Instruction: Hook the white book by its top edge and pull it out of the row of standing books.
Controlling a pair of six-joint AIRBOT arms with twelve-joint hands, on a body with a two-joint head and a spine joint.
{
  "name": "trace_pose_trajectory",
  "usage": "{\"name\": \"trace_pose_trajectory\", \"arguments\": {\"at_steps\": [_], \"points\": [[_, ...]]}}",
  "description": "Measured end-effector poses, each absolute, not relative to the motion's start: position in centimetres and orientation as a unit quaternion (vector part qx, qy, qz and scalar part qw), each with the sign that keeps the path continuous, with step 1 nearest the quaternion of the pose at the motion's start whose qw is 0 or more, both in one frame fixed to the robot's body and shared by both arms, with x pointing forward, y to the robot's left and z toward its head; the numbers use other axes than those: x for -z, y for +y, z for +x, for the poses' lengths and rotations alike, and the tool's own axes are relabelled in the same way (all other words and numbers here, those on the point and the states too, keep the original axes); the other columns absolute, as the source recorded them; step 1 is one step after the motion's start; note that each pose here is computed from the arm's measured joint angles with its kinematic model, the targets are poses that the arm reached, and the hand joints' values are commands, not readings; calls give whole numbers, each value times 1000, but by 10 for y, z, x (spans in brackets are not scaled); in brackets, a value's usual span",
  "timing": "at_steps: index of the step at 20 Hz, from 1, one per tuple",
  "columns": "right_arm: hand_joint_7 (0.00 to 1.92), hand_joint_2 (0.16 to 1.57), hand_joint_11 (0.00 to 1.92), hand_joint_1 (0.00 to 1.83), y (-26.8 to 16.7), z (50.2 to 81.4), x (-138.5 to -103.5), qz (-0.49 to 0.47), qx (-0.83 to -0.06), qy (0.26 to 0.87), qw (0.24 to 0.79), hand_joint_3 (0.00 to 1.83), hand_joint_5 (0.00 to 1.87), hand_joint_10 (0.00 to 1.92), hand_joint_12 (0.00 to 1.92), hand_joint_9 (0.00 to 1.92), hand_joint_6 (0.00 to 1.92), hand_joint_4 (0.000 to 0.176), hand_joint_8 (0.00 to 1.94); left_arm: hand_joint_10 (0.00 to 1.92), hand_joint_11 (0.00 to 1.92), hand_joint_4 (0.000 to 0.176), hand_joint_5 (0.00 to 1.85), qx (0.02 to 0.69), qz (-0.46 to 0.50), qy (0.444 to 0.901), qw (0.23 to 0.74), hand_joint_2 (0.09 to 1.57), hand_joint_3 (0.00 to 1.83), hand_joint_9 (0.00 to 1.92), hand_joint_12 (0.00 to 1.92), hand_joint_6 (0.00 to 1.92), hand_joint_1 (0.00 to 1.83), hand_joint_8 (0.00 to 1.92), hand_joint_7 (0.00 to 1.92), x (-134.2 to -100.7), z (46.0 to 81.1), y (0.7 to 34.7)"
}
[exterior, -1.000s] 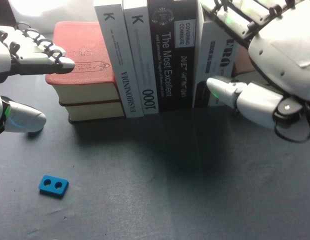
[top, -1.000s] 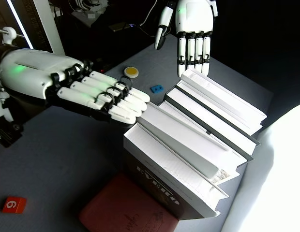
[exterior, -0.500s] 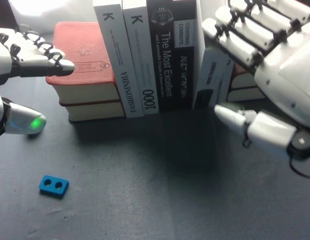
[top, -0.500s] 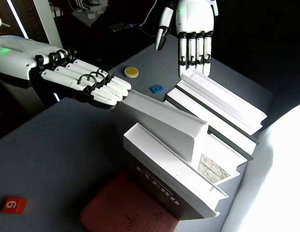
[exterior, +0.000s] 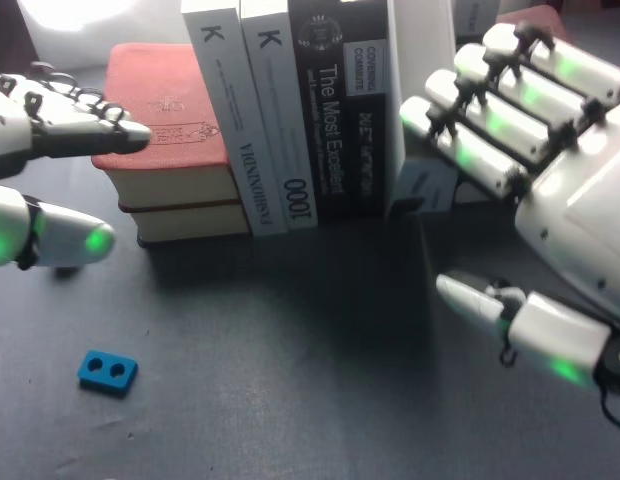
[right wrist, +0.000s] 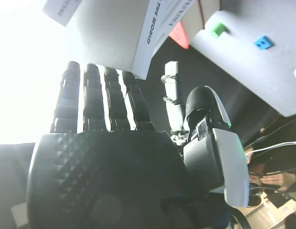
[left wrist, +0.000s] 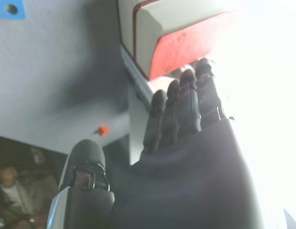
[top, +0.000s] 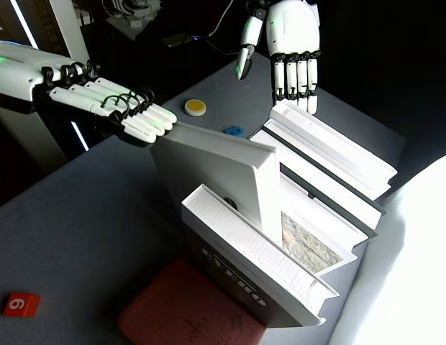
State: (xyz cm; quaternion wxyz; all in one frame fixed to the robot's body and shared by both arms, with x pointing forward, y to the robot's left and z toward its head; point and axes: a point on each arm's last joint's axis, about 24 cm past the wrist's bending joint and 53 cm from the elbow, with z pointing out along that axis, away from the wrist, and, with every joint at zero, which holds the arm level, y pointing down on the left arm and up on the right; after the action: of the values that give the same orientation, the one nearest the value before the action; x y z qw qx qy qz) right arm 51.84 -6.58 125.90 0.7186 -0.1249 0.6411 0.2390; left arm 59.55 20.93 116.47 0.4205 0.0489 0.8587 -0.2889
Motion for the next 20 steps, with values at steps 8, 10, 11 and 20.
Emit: {"name": "trace_pose_trajectory", "arguments": {"at_steps": [8,10,11,20], "points": [[84,1314,0,0,-65,515,-1246,-137,-231,653,708,0,126,3,127,48,4,0,3,8,31,0,53,288,27,856,429,1299,0,39,19,5,0,9,47,-1163,594,207],[74,1317,0,0,-65,514,-1245,-138,-231,653,707,0,122,4,85,36,2,0,2,10,40,0,68,288,28,856,428,1299,0,48,25,10,0,11,58,-1163,593,207],[89,1322,0,0,-65,514,-1241,-141,-230,657,704,1,138,7,127,50,3,0,3,8,37,0,66,288,28,856,429,1299,0,44,24,8,0,9,55,-1163,594,207],[80,1320,0,0,-63,508,-1222,-156,-226,674,686,0,121,8,120,42,4,0,3,0,17,0,47,297,54,861,409,1300,0,24,23,0,0,0,31,-1157,580,192]]}}
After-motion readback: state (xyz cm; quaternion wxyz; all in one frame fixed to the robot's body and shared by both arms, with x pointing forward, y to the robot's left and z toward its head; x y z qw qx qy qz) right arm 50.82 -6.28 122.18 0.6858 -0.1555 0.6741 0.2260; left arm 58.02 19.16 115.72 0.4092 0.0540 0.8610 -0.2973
